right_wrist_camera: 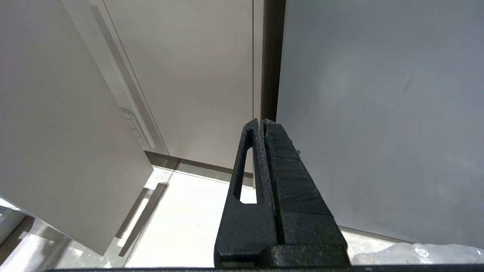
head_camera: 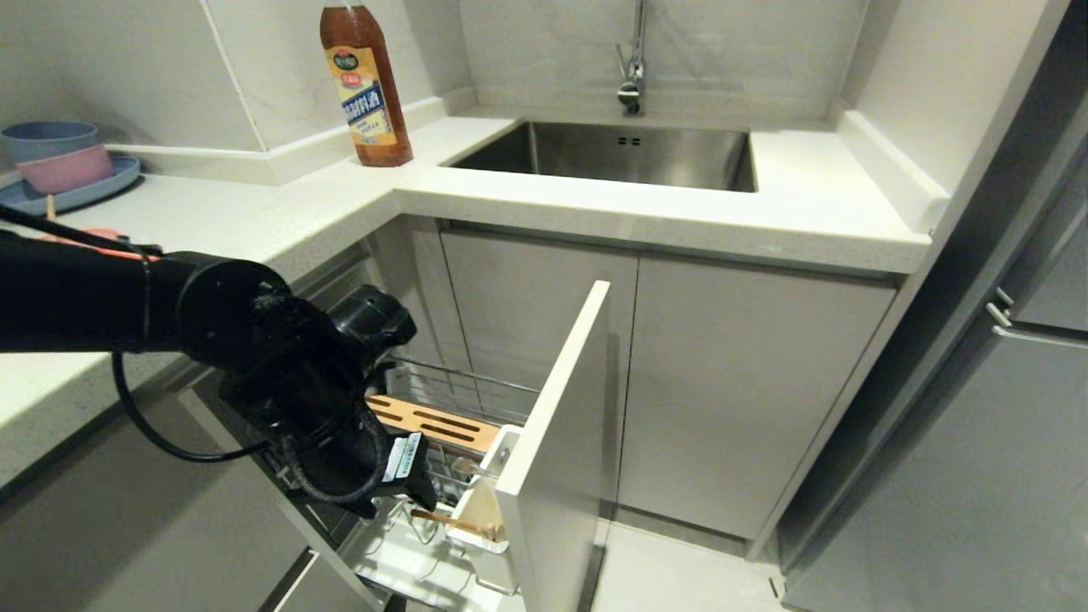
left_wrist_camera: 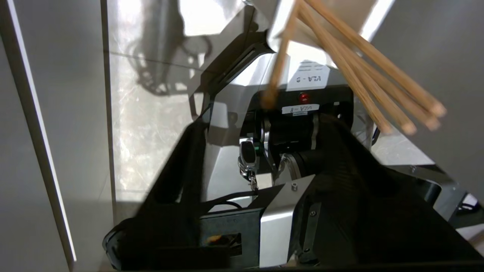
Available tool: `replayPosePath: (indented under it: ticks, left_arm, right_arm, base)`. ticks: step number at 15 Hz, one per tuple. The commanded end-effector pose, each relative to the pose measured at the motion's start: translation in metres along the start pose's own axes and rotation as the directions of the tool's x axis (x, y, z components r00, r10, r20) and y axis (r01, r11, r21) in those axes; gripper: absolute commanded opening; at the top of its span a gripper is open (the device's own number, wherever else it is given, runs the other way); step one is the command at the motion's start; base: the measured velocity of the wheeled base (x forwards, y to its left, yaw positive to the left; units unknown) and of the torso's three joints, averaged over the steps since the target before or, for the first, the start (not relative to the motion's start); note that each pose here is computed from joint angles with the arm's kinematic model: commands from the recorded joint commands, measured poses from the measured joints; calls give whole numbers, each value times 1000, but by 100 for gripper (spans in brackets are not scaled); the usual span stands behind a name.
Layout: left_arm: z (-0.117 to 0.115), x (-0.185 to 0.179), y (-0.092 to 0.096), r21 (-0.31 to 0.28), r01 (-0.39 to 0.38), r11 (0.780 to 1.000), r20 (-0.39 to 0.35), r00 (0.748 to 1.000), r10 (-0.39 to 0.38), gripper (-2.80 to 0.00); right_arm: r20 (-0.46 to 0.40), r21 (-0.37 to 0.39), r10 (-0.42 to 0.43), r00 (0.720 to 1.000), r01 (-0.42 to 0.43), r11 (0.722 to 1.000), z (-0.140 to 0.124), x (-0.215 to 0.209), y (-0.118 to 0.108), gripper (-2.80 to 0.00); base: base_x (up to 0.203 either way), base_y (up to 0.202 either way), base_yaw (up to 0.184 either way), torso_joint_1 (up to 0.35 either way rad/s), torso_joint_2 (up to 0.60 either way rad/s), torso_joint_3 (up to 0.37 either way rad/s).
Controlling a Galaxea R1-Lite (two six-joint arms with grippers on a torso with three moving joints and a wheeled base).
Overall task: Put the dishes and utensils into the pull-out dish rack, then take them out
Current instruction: Take the chopsticks out of the cupboard
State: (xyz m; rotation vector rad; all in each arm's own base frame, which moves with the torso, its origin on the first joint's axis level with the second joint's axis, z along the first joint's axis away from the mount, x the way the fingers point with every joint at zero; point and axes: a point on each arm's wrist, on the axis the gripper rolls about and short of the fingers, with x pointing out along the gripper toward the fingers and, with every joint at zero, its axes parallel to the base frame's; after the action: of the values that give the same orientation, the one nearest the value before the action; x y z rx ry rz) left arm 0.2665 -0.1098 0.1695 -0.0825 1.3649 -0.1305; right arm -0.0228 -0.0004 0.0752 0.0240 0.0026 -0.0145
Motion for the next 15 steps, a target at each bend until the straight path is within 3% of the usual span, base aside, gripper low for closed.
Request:
replayPosePath:
  ticks: [1,5,15]
  left_arm:
    - [7,18,0,-11,-18,1000,-54,998,17,0]
    - [18,35,2,-46,63,997,-123,990,-68,0]
    - [28,53,7,-73,42,996,-155,986,-53,0]
  right_arm:
    - [-3,0,0,1000,0,1000,-1,0,0,-280]
    - [-3,-1,0,1000,0,1000,-1,0,0,-280]
    - [-2,0,0,1000,0,1000,-1,0,0,-280]
  base:
    - [0,0,0,0,0,0]
    - [0,0,0,0,0,0]
    - [0,0,0,0,0,0]
